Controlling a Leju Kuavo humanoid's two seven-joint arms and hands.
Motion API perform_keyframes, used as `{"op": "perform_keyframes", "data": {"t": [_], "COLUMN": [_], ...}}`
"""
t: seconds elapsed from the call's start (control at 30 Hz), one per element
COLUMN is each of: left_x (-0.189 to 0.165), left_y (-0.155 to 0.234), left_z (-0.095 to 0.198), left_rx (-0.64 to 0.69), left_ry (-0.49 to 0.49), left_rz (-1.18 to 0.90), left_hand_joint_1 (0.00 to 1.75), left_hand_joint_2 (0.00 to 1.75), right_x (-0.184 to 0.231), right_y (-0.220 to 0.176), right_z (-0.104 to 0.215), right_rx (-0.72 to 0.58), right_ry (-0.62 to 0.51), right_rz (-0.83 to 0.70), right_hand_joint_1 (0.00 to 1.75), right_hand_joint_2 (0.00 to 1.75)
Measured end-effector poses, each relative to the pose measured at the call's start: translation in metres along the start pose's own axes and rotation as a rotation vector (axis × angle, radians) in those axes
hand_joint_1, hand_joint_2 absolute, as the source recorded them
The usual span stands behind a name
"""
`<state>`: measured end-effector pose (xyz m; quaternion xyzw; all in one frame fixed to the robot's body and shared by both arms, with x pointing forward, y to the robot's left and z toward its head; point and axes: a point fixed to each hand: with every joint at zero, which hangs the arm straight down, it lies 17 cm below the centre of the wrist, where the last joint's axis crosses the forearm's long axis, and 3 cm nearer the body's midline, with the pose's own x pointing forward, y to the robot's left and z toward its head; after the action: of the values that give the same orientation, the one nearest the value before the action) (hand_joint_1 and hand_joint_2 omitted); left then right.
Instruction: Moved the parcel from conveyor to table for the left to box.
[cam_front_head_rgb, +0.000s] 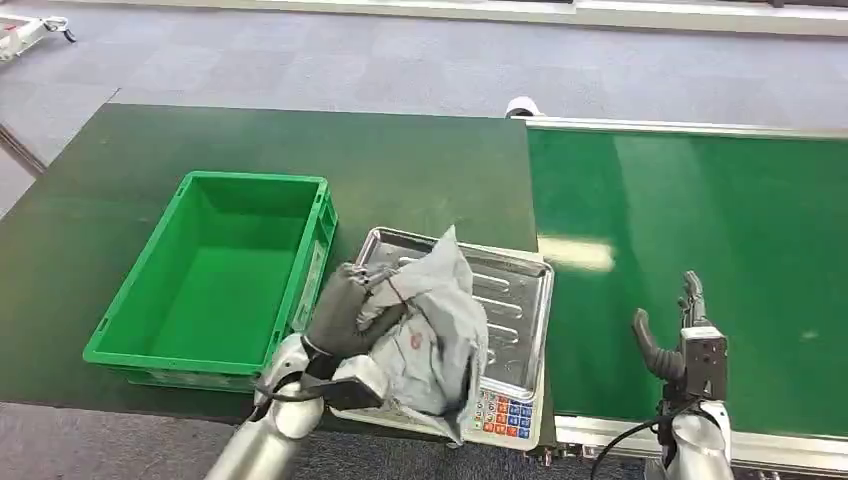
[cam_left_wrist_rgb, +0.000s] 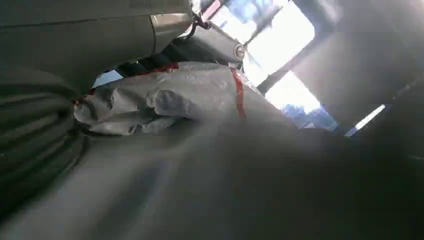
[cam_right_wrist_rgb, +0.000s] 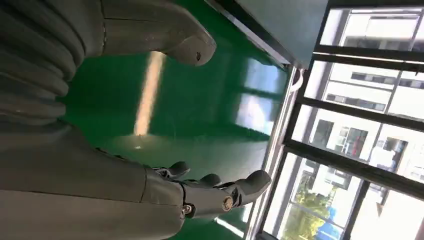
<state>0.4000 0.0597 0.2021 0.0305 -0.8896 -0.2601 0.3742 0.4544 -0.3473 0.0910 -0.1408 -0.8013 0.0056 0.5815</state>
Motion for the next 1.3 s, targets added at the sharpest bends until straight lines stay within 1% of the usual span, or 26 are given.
{"op": "perform_keyframes", "data": {"t": [0.07,0.1,0.17,0.23,0.3,0.4,0.47,0.5,0.53,0.6,0.63,0.7,0.77,0.9,0.97,1.1,1.13,1.17,1.23,1.3], "left_x": [0.010,0.015,0.023,0.034,0.046,0.061,0.062,0.056,0.048,0.020,-0.005,-0.041,-0.070,-0.124,-0.139,-0.157,-0.162,-0.165,-0.171,-0.171], "left_y": [0.035,0.062,0.105,0.128,0.142,0.151,0.155,0.159,0.170,0.181,0.192,0.206,0.208,0.191,0.184,0.177,0.177,0.177,0.178,0.183], "left_z": [-0.007,-0.009,-0.007,-0.005,-0.004,-0.006,-0.008,-0.008,-0.007,-0.008,-0.002,0.007,0.018,0.040,0.050,0.063,0.066,0.069,0.074,0.077], "left_rx": [0.155,0.271,0.455,0.546,0.593,0.581,0.555,0.544,0.554,0.534,0.539,0.548,0.526,0.390,0.348,0.294,0.281,0.270,0.260,0.284], "left_ry": [-0.021,-0.026,-0.032,-0.053,-0.086,-0.142,-0.157,-0.146,-0.119,-0.026,0.081,0.236,0.346,0.567,0.628,0.707,0.727,0.743,0.765,0.762], "left_rz": [-0.011,-0.032,-0.067,-0.107,-0.170,-0.308,-0.447,-0.514,-0.569,-0.658,-0.688,-0.703,-0.696,-0.673,-0.676,-0.685,-0.696,-0.705,-0.713,-0.711], "left_hand_joint_1": [1.75,1.75,1.75,1.75,1.75,1.75,1.75,1.75,1.75,1.75,1.75,1.75,1.75,1.75,1.75,1.75,0.26,0.00,0.00,0.00], "left_hand_joint_2": [1.75,1.75,1.75,1.75,1.75,1.75,1.75,1.75,1.75,1.75,1.75,1.75,1.75,1.75,1.75,1.75,1.75,1.75,1.75,1.75], "right_x": [0.001,0.001,0.002,0.002,0.002,0.001,0.001,0.001,0.000,-0.001,0.000,-0.001,-0.001,0.000,0.000,0.001,0.001,0.001,0.001,0.001], "right_y": [0.001,0.001,0.002,0.002,0.002,0.001,-0.001,-0.001,-0.001,-0.002,-0.002,-0.002,-0.001,0.001,0.003,0.006,0.006,0.006,0.007,0.007], "right_z": [0.000,-0.001,0.000,-0.001,-0.001,0.001,0.004,0.005,0.007,0.009,0.009,0.010,0.010,0.011,0.010,0.011,0.010,0.010,0.010,0.011], "right_rx": [-0.003,-0.007,-0.013,-0.020,-0.025,-0.036,-0.044,-0.046,-0.046,-0.049,-0.050,-0.047,-0.045,-0.031,-0.022,-0.008,-0.005,-0.004,-0.002,-0.002], "right_ry": [-0.002,-0.002,-0.001,-0.001,0.000,0.004,0.005,0.006,0.008,0.009,0.008,0.010,0.009,0.007,0.005,0.003,0.003,0.002,0.002,0.002], "right_rz": [-0.002,-0.004,-0.011,-0.011,-0.013,-0.017,-0.018,-0.017,-0.017,-0.016,-0.017,-0.014,-0.012,-0.008,-0.006,-0.003,-0.001,-0.001,0.001,0.002], "right_hand_joint_1": [0.00,0.00,0.00,0.00,0.00,0.00,0.00,0.00,0.00,0.00,0.00,0.00,0.00,0.00,0.00,0.00,0.00,0.00,0.00,0.00], "right_hand_joint_2": [1.75,1.75,1.75,1.75,1.75,1.75,1.75,1.75,1.75,1.75,1.75,1.75,1.75,1.75,1.75,1.75,1.75,1.75,1.75,1.75]}}
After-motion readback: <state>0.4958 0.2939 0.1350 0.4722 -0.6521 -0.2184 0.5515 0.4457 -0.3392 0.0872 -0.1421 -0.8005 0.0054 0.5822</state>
